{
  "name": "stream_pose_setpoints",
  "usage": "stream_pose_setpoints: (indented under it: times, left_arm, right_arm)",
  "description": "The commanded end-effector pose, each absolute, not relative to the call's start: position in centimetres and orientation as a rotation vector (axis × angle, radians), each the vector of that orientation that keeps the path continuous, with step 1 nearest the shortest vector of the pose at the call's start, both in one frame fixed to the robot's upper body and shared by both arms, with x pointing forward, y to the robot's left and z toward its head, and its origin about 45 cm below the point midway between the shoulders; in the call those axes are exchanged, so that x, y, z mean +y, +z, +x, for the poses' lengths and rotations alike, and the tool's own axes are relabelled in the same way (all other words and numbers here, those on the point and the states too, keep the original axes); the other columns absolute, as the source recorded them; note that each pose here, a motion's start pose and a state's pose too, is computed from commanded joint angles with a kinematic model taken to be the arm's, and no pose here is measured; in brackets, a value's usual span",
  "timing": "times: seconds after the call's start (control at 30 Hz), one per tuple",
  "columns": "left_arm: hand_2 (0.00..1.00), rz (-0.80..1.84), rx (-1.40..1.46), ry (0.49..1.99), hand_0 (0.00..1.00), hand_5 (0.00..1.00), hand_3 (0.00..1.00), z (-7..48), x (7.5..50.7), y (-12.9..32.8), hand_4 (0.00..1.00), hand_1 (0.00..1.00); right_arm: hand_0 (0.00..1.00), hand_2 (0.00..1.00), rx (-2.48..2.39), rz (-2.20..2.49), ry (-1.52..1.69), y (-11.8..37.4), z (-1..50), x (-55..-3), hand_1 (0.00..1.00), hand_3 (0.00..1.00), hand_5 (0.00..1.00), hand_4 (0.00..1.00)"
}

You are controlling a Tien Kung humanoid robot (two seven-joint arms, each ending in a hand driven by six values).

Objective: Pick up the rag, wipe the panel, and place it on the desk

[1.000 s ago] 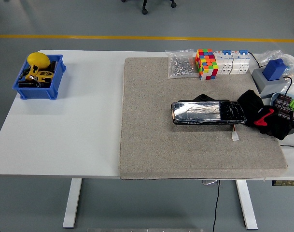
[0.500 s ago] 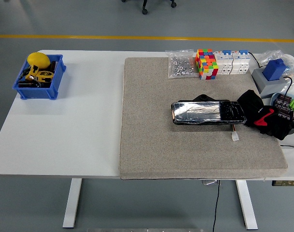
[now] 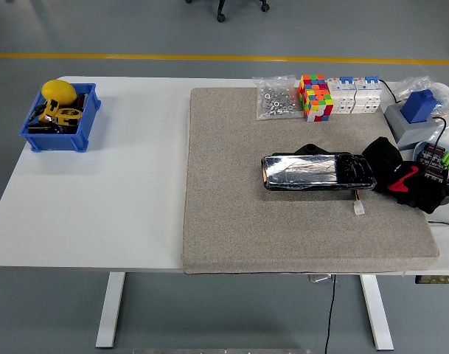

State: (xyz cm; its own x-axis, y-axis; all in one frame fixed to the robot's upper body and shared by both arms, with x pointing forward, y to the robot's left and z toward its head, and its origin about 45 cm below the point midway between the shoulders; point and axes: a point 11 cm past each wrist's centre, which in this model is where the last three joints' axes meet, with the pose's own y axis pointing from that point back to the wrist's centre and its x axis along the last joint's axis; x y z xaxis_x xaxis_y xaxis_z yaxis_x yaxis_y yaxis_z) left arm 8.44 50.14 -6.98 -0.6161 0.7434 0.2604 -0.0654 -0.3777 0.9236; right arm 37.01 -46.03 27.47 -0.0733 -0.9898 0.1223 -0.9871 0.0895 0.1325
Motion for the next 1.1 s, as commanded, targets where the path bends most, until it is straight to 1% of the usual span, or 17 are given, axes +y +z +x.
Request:
stream_pose_setpoints:
  times: [0.17,0.2,0.33,0.4,0.57,0.6,0.77,0.8,0.97,1.0,1.1]
  left_arm:
    - [0.73,0.934,1.321,2.035,0.685,0.628,0.607,8.44,50.13,-6.99,0.672,0.729]
    - [0.731,0.933,1.321,2.035,0.686,0.629,0.605,8.46,50.11,-6.99,0.673,0.729]
    - [0.731,0.934,1.319,2.034,0.686,0.629,0.605,8.52,50.1,-6.99,0.673,0.729]
    - [0.731,0.934,1.318,2.034,0.685,0.627,0.607,8.52,50.12,-6.98,0.671,0.729]
    - [0.731,0.934,1.318,2.033,0.685,0.627,0.607,8.55,50.07,-6.99,0.671,0.729]
    - [0.731,0.933,1.318,2.032,0.684,0.627,0.606,8.58,50.07,-6.99,0.672,0.729]
    - [0.731,0.932,1.315,2.033,0.684,0.627,0.606,8.69,50.11,-6.95,0.672,0.729]
    - [0.731,0.932,1.315,2.033,0.686,0.626,0.607,8.69,50.12,-6.94,0.671,0.729]
    - [0.731,0.932,1.318,2.033,0.686,0.626,0.607,8.62,50.05,-6.99,0.671,0.729]
    - [0.73,0.932,1.318,2.033,0.685,0.626,0.607,8.61,50.05,-6.99,0.671,0.729]
    - [0.73,0.932,1.318,2.033,0.685,0.626,0.607,8.61,50.06,-6.99,0.671,0.729]
  right_arm:
    - [0.861,0.876,-2.229,2.097,-0.174,27.13,36.97,-45.72,0.817,0.968,0.819,0.998]
    - [0.841,0.853,-2.244,2.122,-0.209,27.14,36.97,-45.65,0.797,0.951,0.868,0.998]
    - [0.841,0.853,-2.301,2.199,-0.336,27.43,36.99,-45.62,0.797,0.951,0.868,0.998]
    - [0.828,0.87,-2.306,2.21,-0.351,27.56,36.99,-45.66,0.795,0.958,0.862,0.998]
    - [0.828,0.87,-2.298,2.219,-0.369,27.58,37.0,-45.61,0.795,0.958,0.862,0.998]
    - [0.751,0.904,-2.299,2.214,-0.368,27.57,37.0,-45.63,0.75,0.978,0.832,0.998]
    - [0.751,0.904,-2.311,2.182,-0.344,27.64,37.02,-45.81,0.75,0.978,0.832,0.998]
    - [0.54,0.782,-2.317,2.175,-0.341,27.68,37.02,-45.89,0.582,0.976,0.662,0.998]
    - [0.54,0.782,-2.346,2.163,-0.343,27.81,36.99,-46.17,0.582,0.976,0.662,0.998]
    - [0.471,0.682,-2.348,2.163,-0.345,27.8,36.99,-46.17,0.529,0.877,0.596,0.998]
    - [0.471,0.682,-2.348,2.179,-0.371,27.75,37.01,-46.03,0.529,0.877,0.596,0.998]
